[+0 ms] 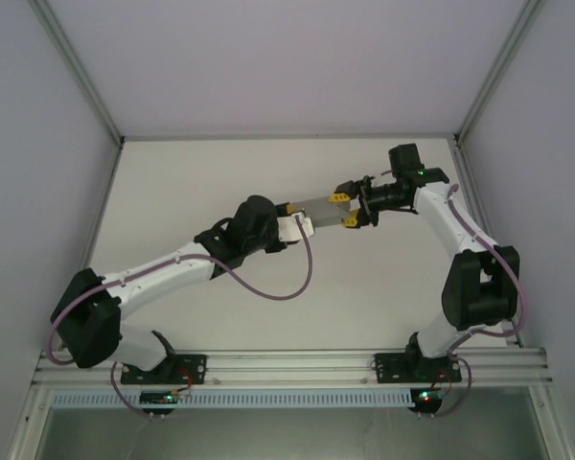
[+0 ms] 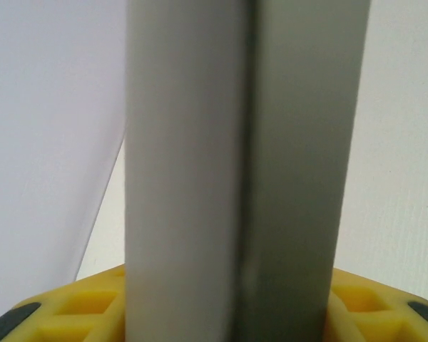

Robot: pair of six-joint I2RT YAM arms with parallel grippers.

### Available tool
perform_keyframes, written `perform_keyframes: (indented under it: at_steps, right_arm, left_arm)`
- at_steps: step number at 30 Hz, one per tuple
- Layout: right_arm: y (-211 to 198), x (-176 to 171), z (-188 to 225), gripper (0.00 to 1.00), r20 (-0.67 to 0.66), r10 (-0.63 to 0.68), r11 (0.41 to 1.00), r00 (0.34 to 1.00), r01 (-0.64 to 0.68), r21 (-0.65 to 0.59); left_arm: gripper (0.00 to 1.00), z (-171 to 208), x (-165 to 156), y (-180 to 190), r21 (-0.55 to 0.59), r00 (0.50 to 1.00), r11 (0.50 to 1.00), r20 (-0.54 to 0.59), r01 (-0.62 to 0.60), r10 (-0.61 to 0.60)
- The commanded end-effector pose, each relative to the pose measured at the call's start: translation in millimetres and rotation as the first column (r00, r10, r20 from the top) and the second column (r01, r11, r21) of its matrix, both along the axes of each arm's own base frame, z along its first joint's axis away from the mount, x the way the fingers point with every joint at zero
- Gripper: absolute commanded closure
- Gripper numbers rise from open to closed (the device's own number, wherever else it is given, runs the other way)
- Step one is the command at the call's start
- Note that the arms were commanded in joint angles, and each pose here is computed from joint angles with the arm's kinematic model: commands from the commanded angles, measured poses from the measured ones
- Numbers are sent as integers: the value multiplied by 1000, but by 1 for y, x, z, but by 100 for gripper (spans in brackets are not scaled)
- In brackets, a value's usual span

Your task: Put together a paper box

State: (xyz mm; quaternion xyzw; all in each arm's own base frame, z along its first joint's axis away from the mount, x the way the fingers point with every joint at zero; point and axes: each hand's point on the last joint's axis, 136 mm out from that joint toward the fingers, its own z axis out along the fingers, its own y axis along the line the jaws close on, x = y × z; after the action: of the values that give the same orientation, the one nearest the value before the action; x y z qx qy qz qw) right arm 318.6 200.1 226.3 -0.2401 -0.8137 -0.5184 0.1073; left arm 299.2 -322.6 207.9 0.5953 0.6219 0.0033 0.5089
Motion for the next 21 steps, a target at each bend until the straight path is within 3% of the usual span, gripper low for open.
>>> perform_keyframes:
  at_steps: [1,4,7,9,11,12,13,14,15,17,21]
  right_arm:
    - [0,-6,14,31,39,31,999,999,-32,25]
    - [-24,13,14,1,190,-11,996,982,28,-87]
    - [-66,32,10,1,444,81,920,892,104,-377]
    - [-95,43,10,1,562,237,784,792,186,-592]
    - [-106,49,16,1,626,351,693,696,256,-674]
    - [-104,50,21,1,656,440,670,614,261,-695]
    - [-97,47,23,1,676,495,673,546,252,-695]
    - [-94,46,24,1,691,541,664,480,260,-701]
    - [-92,47,24,1,704,549,662,450,279,-695]
    - [-90,48,21,1,724,561,667,400,299,-682]
    - [-62,41,13,1,726,625,702,288,200,-684]
  left_arm:
    - [62,31,5,0,-69,1000,997,20,-17,19]
    - [63,23,-2,7,-38,999,999,-42,-23,22]
    - [65,4,-8,21,20,986,999,-161,-43,45]
    - [67,-13,-16,32,84,959,996,-276,-36,58]
    - [73,-25,-17,44,133,929,989,-352,-70,113]
    - [70,-33,-22,48,165,905,985,-408,-52,116]
    - [68,-44,-33,53,203,872,979,-478,-9,108]
    - [73,-55,-38,58,243,847,970,-518,14,117]
    - [79,-63,-31,62,282,844,959,-509,-21,169]
    - [81,-76,-22,69,359,809,931,-525,-71,264]
    - [80,-95,-28,60,403,730,915,-627,5,272]
